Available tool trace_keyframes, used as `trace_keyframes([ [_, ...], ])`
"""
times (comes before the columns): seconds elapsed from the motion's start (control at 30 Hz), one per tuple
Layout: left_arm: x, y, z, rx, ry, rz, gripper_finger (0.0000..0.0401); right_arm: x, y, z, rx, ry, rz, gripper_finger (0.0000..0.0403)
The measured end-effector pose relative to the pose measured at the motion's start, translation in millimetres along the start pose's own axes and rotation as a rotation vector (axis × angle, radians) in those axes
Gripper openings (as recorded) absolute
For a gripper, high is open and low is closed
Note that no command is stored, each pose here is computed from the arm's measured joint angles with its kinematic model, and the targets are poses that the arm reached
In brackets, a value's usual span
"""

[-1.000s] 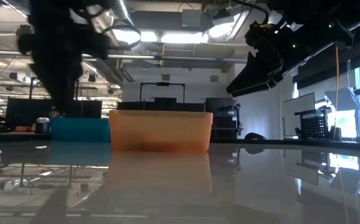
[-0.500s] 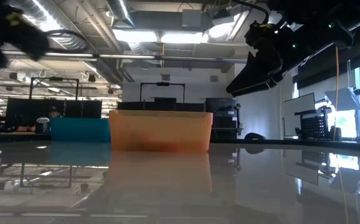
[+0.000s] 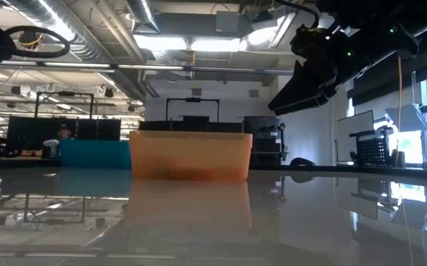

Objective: Sort blocks by size
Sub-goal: Put the light blue triangle block into the blue bin

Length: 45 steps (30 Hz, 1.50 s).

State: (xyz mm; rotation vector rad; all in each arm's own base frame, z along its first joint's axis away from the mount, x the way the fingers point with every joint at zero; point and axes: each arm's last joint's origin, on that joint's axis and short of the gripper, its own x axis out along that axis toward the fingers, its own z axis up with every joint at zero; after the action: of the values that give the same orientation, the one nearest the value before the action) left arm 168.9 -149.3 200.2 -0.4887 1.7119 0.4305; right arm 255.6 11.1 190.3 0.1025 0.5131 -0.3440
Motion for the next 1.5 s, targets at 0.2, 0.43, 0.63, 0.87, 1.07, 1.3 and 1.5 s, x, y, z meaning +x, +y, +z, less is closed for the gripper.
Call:
trace_keyframes([
  [0.2, 7, -4, -7, 0.026, -0.013, -0.027, 0.0223, 0, 0, 0, 0.000, 0.000, 0.000, 0.0276],
  [0.43, 28, -2, -5, 0.041, -0.005, -0.076, 0.0223, 0, 0, 0, 0.000, 0.000, 0.000, 0.0276],
  [0.63, 37, 3, -6, 0.071, 0.015, -0.058, 0.0223, 0, 0, 0, 0.000, -0.001, 0.000, 0.0276],
  [0.87, 49, 4, -4, 0.101, 0.005, -0.104, 0.0223, 0, 0, 0, 0.000, 0.000, 0.000, 0.0276],
  [1.07, 52, 7, -5, 0.062, 0.023, -0.097, 0.0223, 0, 0, 0, 0.000, 0.000, 0.000, 0.0276],
  [1.3, 52, 7, -5, 0.073, 0.016, -0.094, 0.0191, 0, 0, 0, 0.000, 0.000, 0.000, 0.0276],
  [1.5, 52, 7, -4, 0.093, -0.005, -0.089, 0.0160, 0, 0, 0, -0.001, 0.003, -0.001, 0.0276],
])
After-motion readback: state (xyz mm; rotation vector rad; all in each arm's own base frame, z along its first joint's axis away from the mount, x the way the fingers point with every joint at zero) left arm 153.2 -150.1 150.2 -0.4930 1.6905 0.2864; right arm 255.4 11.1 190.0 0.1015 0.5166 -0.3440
